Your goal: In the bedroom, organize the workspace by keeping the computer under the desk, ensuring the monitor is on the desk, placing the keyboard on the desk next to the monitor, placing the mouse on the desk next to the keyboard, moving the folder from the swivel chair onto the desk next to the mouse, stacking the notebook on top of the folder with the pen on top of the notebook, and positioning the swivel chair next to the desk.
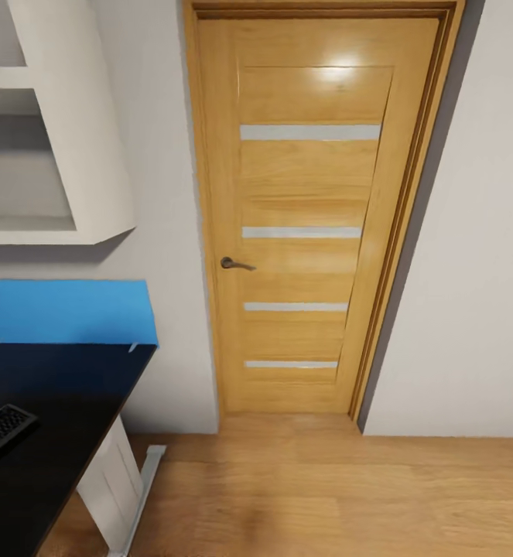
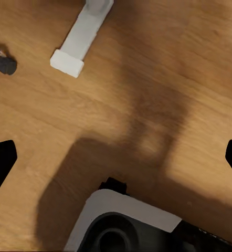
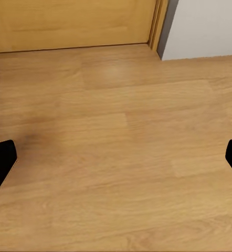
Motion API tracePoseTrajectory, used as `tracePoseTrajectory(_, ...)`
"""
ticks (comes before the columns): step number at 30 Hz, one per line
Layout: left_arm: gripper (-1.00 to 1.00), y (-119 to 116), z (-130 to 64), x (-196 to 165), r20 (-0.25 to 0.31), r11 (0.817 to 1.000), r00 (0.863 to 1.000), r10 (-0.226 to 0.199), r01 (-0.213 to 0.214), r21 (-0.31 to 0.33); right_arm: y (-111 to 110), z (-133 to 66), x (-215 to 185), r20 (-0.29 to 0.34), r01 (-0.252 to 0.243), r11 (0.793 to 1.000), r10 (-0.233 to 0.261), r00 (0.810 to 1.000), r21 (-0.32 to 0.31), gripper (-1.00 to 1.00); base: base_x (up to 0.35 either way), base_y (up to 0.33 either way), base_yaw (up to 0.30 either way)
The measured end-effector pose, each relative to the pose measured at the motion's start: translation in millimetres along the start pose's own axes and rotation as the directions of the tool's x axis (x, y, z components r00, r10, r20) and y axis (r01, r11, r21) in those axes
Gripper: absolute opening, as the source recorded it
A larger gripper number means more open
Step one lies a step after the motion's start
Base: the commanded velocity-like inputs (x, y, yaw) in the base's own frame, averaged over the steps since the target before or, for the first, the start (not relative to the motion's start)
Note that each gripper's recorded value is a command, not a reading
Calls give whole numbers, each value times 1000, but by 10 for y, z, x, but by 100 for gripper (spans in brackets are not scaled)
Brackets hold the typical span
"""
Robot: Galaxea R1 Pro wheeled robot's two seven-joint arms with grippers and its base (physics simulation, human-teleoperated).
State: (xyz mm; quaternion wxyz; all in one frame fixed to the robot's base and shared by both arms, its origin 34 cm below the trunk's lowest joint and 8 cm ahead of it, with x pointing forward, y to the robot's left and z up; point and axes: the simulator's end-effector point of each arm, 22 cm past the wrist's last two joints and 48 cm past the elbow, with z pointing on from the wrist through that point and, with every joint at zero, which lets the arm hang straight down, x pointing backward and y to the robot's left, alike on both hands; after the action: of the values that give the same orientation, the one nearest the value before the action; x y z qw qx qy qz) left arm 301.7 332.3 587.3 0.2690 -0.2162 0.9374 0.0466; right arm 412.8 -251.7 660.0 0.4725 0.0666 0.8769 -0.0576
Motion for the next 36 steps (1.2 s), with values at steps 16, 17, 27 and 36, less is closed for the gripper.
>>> tracePoseTrajectory(16,100,-14,-1,-148,66,999,997,-40,40,-3,7,-3,6,-1,3,1000,-3,1000,-4,100,0,0,290)
tracePoseTrajectory(17,100,-16,-1,-152,68,999,997,-40,40,-3,7,-3,6,-1,3,1000,-3,1000,-4,100,0,0,290)
tracePoseTrajectory(27,100,-28,-3,-151,70,999,997,-37,37,0,12,-4,8,-1,5,1000,-5,1000,-6,100,0,0,290)
tracePoseTrajectory(36,100,-18,-4,-133,64,999,997,-40,40,-3,13,-5,11,-2,5,1000,-5,1000,-6,100,0,0,290)
